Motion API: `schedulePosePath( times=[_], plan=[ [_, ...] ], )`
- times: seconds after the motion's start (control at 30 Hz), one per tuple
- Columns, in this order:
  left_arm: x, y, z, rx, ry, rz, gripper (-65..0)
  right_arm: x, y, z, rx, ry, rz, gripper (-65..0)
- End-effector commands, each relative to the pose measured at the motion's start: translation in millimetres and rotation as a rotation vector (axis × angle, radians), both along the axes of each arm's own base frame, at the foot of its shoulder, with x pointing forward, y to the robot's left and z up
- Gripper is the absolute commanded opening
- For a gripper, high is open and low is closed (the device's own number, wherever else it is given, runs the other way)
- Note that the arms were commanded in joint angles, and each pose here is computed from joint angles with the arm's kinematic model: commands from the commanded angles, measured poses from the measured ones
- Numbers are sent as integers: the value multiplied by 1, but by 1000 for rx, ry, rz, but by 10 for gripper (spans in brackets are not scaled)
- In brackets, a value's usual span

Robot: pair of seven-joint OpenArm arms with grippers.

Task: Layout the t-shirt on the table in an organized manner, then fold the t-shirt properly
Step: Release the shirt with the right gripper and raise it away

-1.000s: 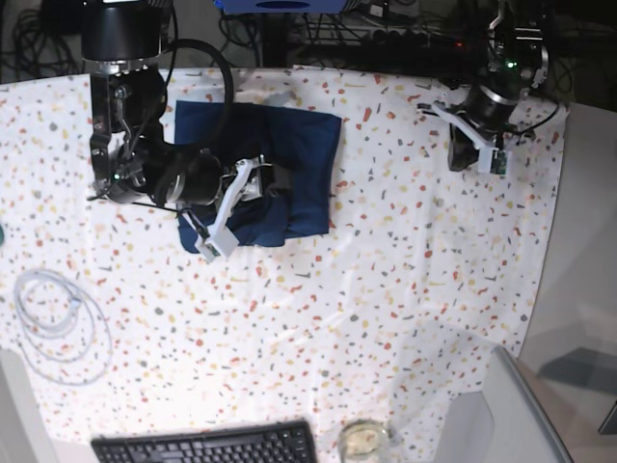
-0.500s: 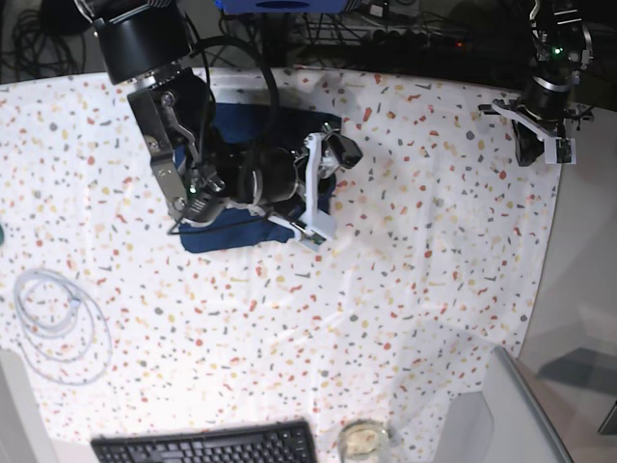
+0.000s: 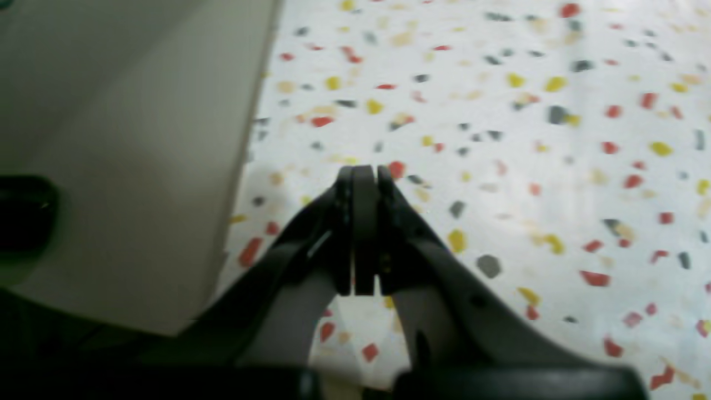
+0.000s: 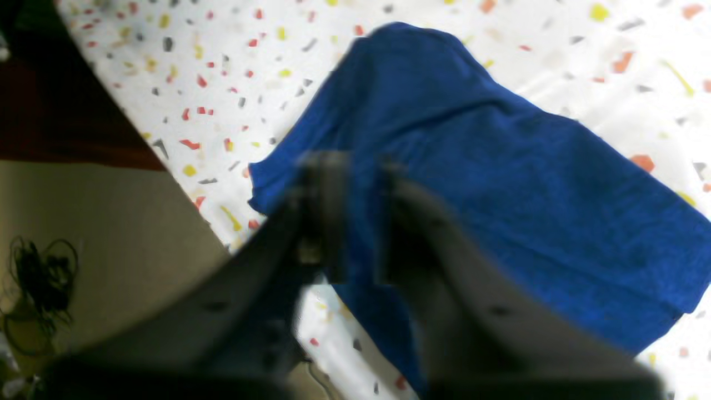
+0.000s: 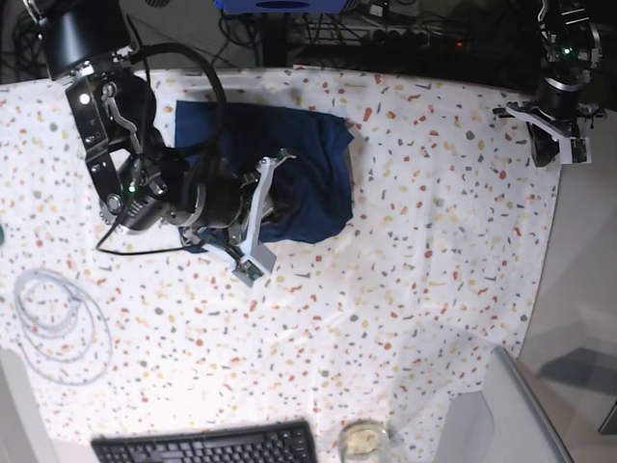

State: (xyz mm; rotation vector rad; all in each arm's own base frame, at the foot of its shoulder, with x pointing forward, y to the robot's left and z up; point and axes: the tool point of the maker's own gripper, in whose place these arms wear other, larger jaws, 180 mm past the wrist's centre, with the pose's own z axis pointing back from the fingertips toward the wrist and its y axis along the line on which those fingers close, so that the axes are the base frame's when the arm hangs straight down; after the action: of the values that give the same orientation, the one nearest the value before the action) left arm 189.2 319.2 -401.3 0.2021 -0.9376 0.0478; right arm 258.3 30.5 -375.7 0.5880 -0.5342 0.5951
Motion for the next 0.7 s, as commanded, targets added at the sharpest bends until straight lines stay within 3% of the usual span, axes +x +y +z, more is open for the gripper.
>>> schedulePosePath(
  times=[0.0, 0.07, 0.27, 0.57, 0.67],
  plan=[
    [6, 4, 11, 16, -38, -9, -650, 7, 5, 7, 30, -19, -2, -650],
    [7, 4, 12, 16, -41, -10, -650, 1, 8, 1, 25, 5, 10, -629],
    [9, 0, 11, 10, -42, -17, -650, -50, 52, -30, 1, 89, 196, -641],
    [3, 4, 4, 6, -22, -4, -650, -84, 85, -74, -28, 118, 351, -644],
    [-3, 8, -5, -1, 4, 12, -650, -95, 95, -73, -26, 122, 391, -644]
  ],
)
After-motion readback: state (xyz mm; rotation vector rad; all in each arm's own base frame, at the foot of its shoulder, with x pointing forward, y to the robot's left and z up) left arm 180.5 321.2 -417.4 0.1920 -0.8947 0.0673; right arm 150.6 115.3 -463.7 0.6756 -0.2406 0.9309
